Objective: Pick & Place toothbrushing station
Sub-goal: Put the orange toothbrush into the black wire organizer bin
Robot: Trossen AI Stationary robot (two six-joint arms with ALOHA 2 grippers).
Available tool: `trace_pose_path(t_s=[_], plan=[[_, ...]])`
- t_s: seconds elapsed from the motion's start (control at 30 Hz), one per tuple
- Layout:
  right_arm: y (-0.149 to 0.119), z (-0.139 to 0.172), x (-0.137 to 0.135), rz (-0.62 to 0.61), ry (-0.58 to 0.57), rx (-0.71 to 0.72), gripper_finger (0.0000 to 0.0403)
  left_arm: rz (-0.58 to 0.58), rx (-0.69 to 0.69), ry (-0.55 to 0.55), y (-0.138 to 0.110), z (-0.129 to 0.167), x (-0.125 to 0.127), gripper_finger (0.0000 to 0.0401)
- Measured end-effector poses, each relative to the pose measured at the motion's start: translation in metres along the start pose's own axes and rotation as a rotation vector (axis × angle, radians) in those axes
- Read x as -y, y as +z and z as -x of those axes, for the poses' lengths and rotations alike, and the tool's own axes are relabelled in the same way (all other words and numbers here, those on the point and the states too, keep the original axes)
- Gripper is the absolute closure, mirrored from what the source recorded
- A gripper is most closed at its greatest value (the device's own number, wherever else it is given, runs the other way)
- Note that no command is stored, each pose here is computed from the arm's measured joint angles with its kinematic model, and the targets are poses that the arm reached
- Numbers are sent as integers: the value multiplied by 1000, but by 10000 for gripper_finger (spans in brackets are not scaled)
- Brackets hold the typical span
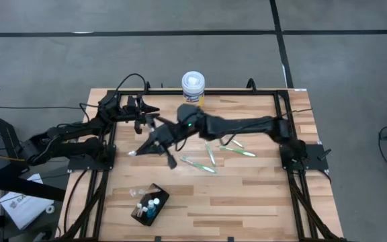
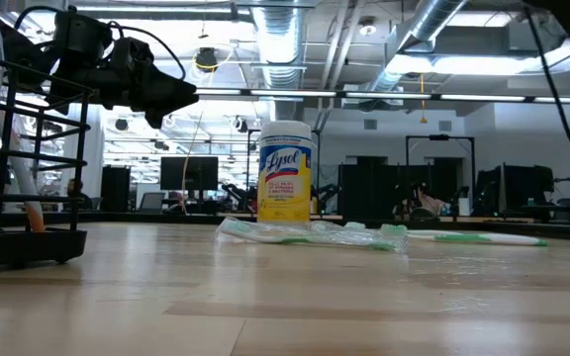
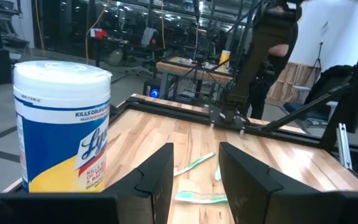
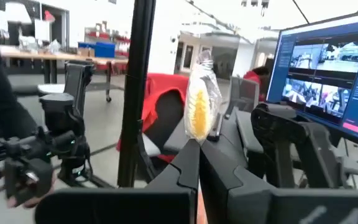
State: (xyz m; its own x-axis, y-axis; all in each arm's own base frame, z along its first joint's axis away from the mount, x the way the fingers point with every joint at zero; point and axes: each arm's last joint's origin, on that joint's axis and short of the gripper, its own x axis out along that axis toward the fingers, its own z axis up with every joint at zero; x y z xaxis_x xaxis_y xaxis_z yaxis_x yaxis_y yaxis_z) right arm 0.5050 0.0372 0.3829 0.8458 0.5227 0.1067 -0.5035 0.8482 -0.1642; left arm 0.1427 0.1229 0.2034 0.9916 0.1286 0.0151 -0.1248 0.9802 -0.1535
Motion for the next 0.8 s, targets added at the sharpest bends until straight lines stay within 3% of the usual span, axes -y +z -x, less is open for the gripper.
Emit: trace_pose_path(t_s=[0.37,0.5,0.63,0.8], plan=[[100,74,-19,57,-143,-173,403,48,1,-2,0,0,0,278],[97,91,-25,31,-237,-373,403,49,2,-3,0,0,0,278],[105,105,-28,33,-297,-429,403,49,2,-3,0,0,0,278],[117,127,-34,16,-495,-538,403,47,2,-11,0,0,0,278]])
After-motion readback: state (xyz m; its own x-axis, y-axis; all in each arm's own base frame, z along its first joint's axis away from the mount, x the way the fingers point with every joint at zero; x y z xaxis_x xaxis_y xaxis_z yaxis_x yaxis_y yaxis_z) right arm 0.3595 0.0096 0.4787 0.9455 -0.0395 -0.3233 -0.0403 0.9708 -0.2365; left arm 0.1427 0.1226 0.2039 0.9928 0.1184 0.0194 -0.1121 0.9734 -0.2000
